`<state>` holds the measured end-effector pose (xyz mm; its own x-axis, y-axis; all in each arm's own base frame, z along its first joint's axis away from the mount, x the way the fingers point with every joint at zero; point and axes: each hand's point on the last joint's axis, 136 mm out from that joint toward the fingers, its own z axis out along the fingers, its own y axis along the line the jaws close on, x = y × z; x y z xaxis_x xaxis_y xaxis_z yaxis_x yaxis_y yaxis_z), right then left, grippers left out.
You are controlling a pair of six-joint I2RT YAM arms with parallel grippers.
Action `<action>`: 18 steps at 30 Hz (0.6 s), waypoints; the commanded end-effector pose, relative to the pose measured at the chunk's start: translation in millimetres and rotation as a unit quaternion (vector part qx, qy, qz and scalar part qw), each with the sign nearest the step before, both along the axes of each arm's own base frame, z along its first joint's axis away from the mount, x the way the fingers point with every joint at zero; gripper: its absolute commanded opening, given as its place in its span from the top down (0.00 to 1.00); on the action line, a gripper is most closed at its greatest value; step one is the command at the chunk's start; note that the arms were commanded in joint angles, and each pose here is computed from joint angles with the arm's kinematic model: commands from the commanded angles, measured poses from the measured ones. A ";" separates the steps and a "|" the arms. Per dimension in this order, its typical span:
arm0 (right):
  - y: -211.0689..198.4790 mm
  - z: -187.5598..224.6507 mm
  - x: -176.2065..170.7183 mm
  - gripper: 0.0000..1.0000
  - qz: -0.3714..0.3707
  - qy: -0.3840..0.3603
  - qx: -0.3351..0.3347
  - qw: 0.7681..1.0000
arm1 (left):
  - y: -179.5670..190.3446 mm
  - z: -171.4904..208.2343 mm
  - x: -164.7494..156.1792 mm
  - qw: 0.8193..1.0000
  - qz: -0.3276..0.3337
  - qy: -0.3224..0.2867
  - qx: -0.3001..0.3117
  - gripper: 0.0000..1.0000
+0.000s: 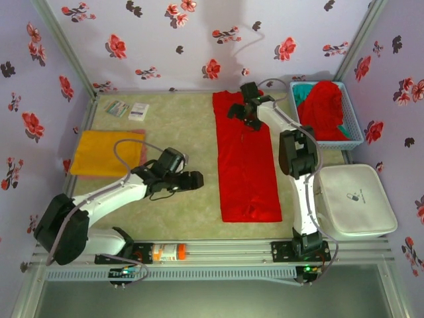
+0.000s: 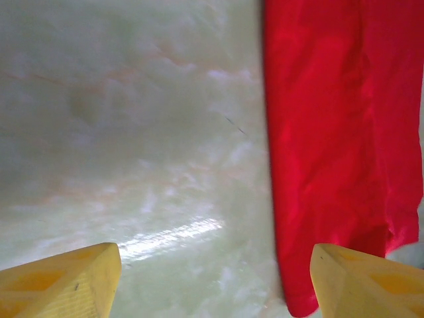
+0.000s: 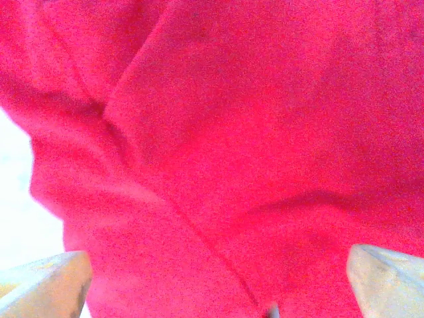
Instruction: Fold and stack the t-shirts
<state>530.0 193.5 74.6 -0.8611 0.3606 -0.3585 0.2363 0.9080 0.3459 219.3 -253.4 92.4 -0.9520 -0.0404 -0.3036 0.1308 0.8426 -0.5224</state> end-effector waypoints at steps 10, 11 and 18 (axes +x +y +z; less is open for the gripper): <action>-27.6 39.5 -64.8 0.14 -0.008 -0.044 0.038 0.998 | -73.1 -25.6 -47.3 0.996 -0.052 0.073 -0.019 0.36; -31.7 37.8 -71.0 0.21 -0.012 -0.044 0.034 0.998 | -77.6 -29.8 -53.0 0.995 -0.055 0.083 -0.021 0.38; -49.9 36.9 -107.6 0.23 -0.035 -0.042 0.051 0.997 | -101.9 -46.1 -74.3 0.990 -0.061 0.117 -0.042 0.52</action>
